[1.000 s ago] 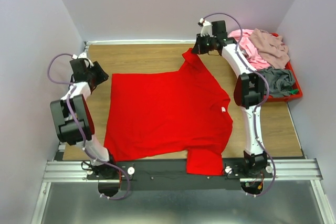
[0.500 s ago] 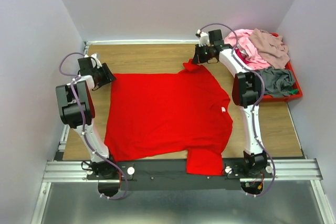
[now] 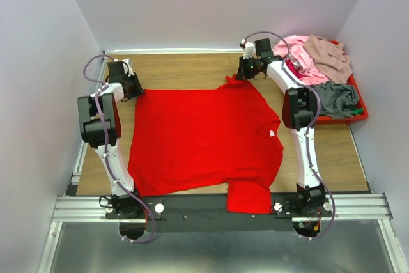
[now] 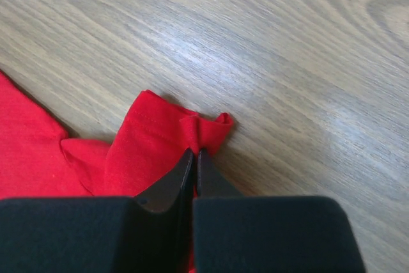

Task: Fold and stack the t-shirts
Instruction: Flatten the tshirt out

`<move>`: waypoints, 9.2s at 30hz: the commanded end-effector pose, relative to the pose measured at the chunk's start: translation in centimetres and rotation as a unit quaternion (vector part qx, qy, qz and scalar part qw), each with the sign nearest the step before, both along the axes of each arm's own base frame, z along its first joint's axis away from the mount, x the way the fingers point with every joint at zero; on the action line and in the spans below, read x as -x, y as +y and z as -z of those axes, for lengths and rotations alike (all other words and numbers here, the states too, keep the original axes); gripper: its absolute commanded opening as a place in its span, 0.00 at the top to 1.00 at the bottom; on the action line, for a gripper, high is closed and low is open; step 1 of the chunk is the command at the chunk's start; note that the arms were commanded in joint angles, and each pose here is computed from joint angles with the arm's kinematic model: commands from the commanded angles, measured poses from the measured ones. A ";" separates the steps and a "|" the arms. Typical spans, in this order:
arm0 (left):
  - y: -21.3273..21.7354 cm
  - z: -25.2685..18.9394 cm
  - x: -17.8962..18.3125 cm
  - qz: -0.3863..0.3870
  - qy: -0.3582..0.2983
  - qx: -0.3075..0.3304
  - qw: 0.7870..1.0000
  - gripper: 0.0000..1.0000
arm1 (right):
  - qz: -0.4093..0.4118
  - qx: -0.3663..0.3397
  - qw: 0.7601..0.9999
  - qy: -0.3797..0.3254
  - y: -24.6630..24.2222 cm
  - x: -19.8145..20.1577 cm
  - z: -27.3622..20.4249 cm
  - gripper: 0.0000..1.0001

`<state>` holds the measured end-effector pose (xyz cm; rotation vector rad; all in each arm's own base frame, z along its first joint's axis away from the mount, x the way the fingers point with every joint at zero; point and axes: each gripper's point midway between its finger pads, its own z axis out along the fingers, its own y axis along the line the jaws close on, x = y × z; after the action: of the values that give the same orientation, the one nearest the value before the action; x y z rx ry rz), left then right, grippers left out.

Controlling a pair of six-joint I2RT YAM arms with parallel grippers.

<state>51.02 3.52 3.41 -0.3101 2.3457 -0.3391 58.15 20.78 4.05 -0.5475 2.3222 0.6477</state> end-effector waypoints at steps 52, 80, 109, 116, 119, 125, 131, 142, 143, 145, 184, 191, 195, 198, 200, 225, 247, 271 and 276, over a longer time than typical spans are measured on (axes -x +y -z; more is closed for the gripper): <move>2.0 -3.6 1.5 -0.028 -0.026 -0.035 0.999 1.00 | 0.103 -0.139 0.981 0.083 -1.2 -4.0 3.3 0.43; 2.0 -5.6 1.2 -0.026 -0.049 -0.040 0.998 1.00 | 0.062 -0.193 0.978 -0.043 -3.6 -5.9 -11.4 1.00; 0.8 -6.7 1.5 0.000 -0.070 -0.024 0.997 1.00 | 0.150 -0.128 0.979 0.056 -7.5 -2.8 -2.6 0.42; 0.7 -6.7 1.5 0.001 -0.069 -0.025 0.997 1.00 | 0.174 -0.160 0.969 0.073 -7.6 -3.6 -2.8 0.37; 0.7 -6.8 1.4 0.001 -0.070 -0.025 0.997 1.00 | 0.186 -0.171 0.964 0.088 -7.4 -3.7 -1.9 0.38; 0.8 -6.7 1.4 -0.001 -0.069 -0.027 0.997 1.00 | 0.180 -0.211 0.953 0.124 -6.3 -3.7 0.1 0.42; 0.8 -6.5 1.4 -0.001 -0.067 -0.028 0.997 1.00 | 0.178 -0.238 0.948 0.116 -5.8 -5.2 -0.2 0.44; 1.0 -5.9 1.5 -0.005 -0.058 -0.036 0.998 1.00 | 0.169 -0.275 0.941 0.105 -5.1 -6.5 -1.5 0.58; 0.9 -5.9 1.5 -0.004 -0.057 -0.036 0.998 1.00 | 0.168 -0.278 0.940 0.109 -5.2 -6.4 -1.4 0.61; 0.9 -5.8 1.6 -0.004 -0.056 -0.036 0.998 1.00 | 0.163 -0.283 0.939 0.106 -5.2 -6.5 -1.7 0.70; 0.2 -6.6 1.4 0.010 -0.066 -0.030 0.997 1.00 | -0.012 -0.079 0.988 0.134 -7.0 13.6 2.2 0.64; 0.2 -6.8 1.4 0.011 -0.069 -0.031 0.997 1.00 | 0.034 -0.045 0.994 0.089 -9.5 12.5 -1.5 0.46; 0.1 -7.2 1.3 0.012 -0.073 -0.031 0.997 1.00 | 0.062 -0.085 0.989 0.104 -9.5 12.2 -3.2 0.46; 0.1 -7.4 1.3 0.012 -0.076 -0.030 0.997 1.00 | 0.075 -0.125 0.979 0.144 -8.5 12.8 -3.1 0.46; 0.0 -7.4 1.3 0.014 -0.076 -0.030 0.997 1.00 | 0.082 -0.148 0.970 0.174 -8.0 13.5 -2.7 0.46; -0.1 -7.7 1.2 0.016 -0.081 -0.028 0.996 1.00 | 0.144 -0.235 0.925 0.262 -6.1 11.8 0.8 0.51; -0.1 -7.4 1.3 0.016 -0.076 -0.028 0.997 1.00 | 0.173 -0.237 0.923 0.251 -6.4 9.3 1.1 0.51; -0.1 -7.4 1.2 0.017 -0.077 -0.027 0.997 1.00 | 0.195 -0.251 0.919 0.234 -8.4 7.1 1.2 0.76; -0.1 -7.5 1.2 0.016 -0.078 -0.027 0.996 1.00 | 0.182 -0.252 0.925 0.217 -8.3 6.8 0.0 1.00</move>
<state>49.51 3.79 9.29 -0.2470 2.2406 -0.2897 50.56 12.84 3.68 0.3012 2.4337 1.2155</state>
